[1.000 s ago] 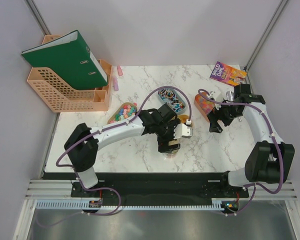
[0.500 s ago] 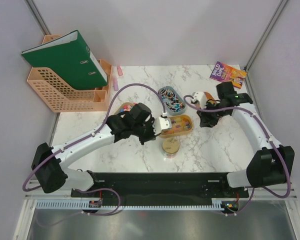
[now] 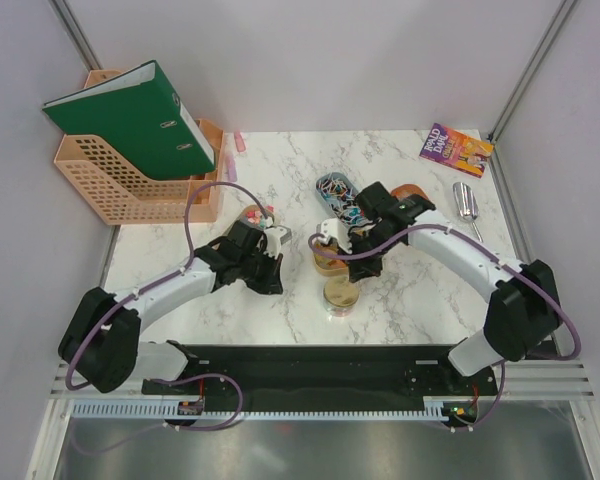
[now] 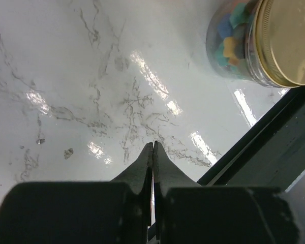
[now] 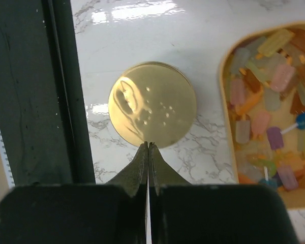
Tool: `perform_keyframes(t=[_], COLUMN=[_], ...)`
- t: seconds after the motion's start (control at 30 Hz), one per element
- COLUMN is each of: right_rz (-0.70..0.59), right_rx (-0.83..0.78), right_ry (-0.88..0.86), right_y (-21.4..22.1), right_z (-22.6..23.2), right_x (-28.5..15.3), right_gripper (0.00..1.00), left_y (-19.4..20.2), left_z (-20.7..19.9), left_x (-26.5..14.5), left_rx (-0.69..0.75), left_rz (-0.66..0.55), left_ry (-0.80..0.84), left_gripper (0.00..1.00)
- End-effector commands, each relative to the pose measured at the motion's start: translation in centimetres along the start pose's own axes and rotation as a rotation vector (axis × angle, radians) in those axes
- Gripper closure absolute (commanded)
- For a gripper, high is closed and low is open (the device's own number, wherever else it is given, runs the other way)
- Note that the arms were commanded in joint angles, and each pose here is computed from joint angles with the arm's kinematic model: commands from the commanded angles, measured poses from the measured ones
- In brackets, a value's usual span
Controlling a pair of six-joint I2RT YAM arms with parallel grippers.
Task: Pack the candies
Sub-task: Close the bottle lid on the packing bottle, then move the packing bottle to the center of the board.
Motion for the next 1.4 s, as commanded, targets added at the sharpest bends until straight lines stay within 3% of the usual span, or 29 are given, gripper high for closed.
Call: perform_keyframes(t=[0.0,0.27,0.7,0.73,0.77,0.8,0.87,0.9,0.97,1.0,1.1,1.23,1.27,1.37], right_rz=[0.003,0.158,0.144,0.145,0.127,0.109,0.02,-0.016,-0.086,-0.096,-0.095,-0.086,-0.089,-0.105], right_rx=[-0.093,-0.106,-0.185,-0.181,-0.177,-0.145,-0.064,0.005,0.074,0.089,0.095,0.108,0.123,0.203], right_ry=[-0.031,-0.06,0.033,0.046,0.067,0.094,0.164,0.232,0.361,0.402,0.52,0.611,0.619,0.615], right_y=[-1.9,0.4,-2.7,-2.6,-2.9,-2.6,-3.0,-2.2,-2.2,-2.0,-1.4,-0.4,-0.1,1.8], right_z=[0.3,1.9,1.2,1.0,1.0,0.4,-0.5,-2.0,-3.5,-4.0,-4.9,-5.4,-5.4,-5.6], right_x=[1.7,7.4,2.9,2.6,1.9,1.1,-0.7,-2.2,-4.8,-5.7,-8.6,-11.0,-11.2,-11.7], right_gripper=[1.0,1.0,1.0,1.0,1.0,1.0,1.0,0.76,0.42,0.19,0.06,0.04,0.04,0.04], left_y=[-1.3,-1.9,-1.3,-0.2,0.2,0.2,1.1,1.3,0.9,1.1,1.9,3.5,2.6,3.5], left_z=[-0.7,0.4,0.7,0.8,0.2,-0.2,-0.4,-1.2,-2.2,-3.4,-5.4,-5.7,-5.9,-5.4], left_x=[-0.3,-0.9,-1.7,-1.3,-1.2,-1.0,-0.4,0.0,0.7,1.0,2.5,4.6,4.9,6.4], left_rx=[-0.077,-0.093,-0.111,-0.127,-0.118,-0.096,-0.097,-0.069,-0.003,0.039,0.158,0.326,0.354,0.41], left_rz=[-0.102,-0.157,-0.181,-0.164,-0.158,-0.171,-0.154,-0.142,-0.143,-0.14,-0.136,-0.215,-0.287,-0.329], left_ry=[0.048,0.034,0.04,0.052,0.109,0.136,0.152,0.173,0.186,0.231,0.249,0.22,0.216,0.213], left_gripper=[0.98,0.98,0.97,0.86,0.63,0.32,0.25,0.19,0.16,0.11,0.12,0.16,0.16,0.15])
Point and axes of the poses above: each gripper's point midway between its finger pads, its own x axis out along the fingers, its own z axis along the line the jaws close on, y = z × x, the point moved 4 cm from there along -x, back along the fingers, and after that the axes turned 7 degrees about -x, right-handed, at the moved point
